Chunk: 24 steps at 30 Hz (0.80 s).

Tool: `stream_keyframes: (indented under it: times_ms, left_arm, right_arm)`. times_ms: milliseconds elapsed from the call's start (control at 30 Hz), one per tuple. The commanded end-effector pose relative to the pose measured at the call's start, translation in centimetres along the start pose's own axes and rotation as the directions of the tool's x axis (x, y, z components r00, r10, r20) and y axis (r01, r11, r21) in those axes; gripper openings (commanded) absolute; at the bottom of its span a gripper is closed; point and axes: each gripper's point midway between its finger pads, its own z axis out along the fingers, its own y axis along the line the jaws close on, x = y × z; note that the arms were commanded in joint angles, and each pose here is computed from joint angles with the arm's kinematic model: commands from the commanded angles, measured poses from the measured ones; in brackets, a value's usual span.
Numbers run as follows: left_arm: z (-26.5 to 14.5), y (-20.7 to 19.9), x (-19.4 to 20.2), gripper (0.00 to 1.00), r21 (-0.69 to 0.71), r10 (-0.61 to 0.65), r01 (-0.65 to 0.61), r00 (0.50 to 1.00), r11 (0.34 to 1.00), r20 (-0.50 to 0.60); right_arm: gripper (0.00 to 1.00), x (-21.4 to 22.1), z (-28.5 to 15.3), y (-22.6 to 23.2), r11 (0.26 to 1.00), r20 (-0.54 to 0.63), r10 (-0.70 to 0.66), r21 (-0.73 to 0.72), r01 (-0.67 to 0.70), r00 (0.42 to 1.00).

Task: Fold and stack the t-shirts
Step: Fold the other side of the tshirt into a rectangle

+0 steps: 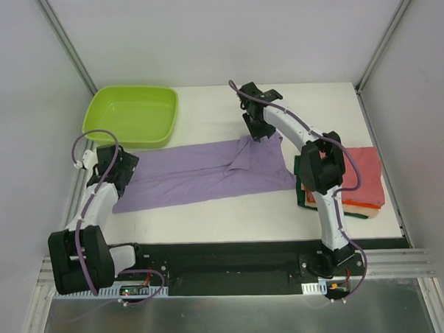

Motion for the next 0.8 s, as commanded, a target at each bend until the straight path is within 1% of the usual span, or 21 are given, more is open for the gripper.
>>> stream_keyframes:
  times_ms: [0, 67, 133, 200, 233, 267, 300, 367, 433, 500, 533, 633, 767]
  left_arm:
    - [-2.8, -1.9, 0.7, 0.99, 0.167, 0.05, -0.044, 0.998, 0.985, -0.036]
    - [-3.7, -1.8, 1.0, 0.99, 0.204, 0.051, -0.043, 0.998, 0.978, -0.03]
    - [-4.9, -1.7, 1.2, 0.99, 0.254, 0.05, -0.043, 0.998, 0.966, -0.024]
    - [-5.5, -1.0, 2.2, 0.99, 0.285, 0.051, -0.039, 0.998, 0.958, -0.037]
    - [-5.8, -0.8, 2.7, 0.99, 0.303, 0.057, -0.041, 0.997, 0.952, -0.045]
    - [-6.0, -0.5, 3.0, 0.99, 0.317, 0.064, -0.046, 0.997, 0.947, -0.045]
    - [-6.3, -0.3, 3.7, 0.99, 0.34, 0.075, -0.049, 0.995, 0.939, -0.064]
    - [-6.6, 0.1, 4.5, 0.99, 0.368, 0.098, -0.063, 0.992, 0.928, -0.075]
    - [-6.7, 0.5, 5.1, 0.99, 0.382, 0.119, -0.079, 0.99, 0.921, -0.082]
    - [-6.8, 0.6, 5.5, 0.99, 0.393, 0.121, -0.074, 0.988, 0.917, -0.094]
    - [-6.9, 0.6, 5.7, 0.99, 0.4, 0.12, -0.069, 0.987, 0.914, -0.105]
    - [-7.2, 0.3, 5.8, 0.99, 0.415, 0.143, -0.086, 0.984, 0.906, -0.107]
    - [-6.6, 1.0, 6.2, 0.99, 0.392, 0.137, -0.082, 0.984, 0.916, -0.115]
  right_arm:
    - [0.45, -2.2, -0.4, -3.4, 0.997, 0.042, 0.012, 0.075, -0.015, 0.999]
    - [0.51, -1.7, -1.6, -3.6, 0.997, 0.053, 0.013, 0.074, -0.017, 0.998]
    - [0.61, -0.5, -2.7, -3.3, 0.999, 0.068, 0.033, 0.039, -0.036, 0.997]
    - [0.72, 1.2, -3.6, -2.0, 0.997, 0.089, 0.065, -0.053, -0.06, 0.994]
    - [0.78, 2.2, -3.9, -0.8, 0.99, 0.099, 0.087, -0.122, -0.075, 0.991]
    - [0.92, 2.9, -4.2, 0.5, 0.976, 0.109, 0.117, -0.196, -0.094, 0.987]
    - [0.96, 5.0, -4.3, 2.7, 0.943, 0.069, 0.136, -0.316, -0.108, 0.988]
    - [0.96, 6.1, -5.3, 5.8, 0.861, 0.055, 0.21, -0.483, -0.159, 0.976]
    - [0.96, 5.9, -6.0, 8.6, 0.753, 0.053, 0.28, -0.631, -0.185, 0.959]
    - [0.96, 5.0, -6.0, 10.3, 0.673, 0.039, 0.342, -0.707, -0.216, 0.939]
    - [0.96, 4.6, -5.8, 10.9, 0.644, 0.009, 0.373, -0.722, -0.252, 0.928]
    - [0.96, 3.9, -4.4, 12.1, 0.6, -0.048, 0.404, -0.74, -0.304, 0.914]
    - [0.96, 2.6, -2.8, 12.4, 0.613, -0.044, 0.422, -0.722, -0.321, 0.906]
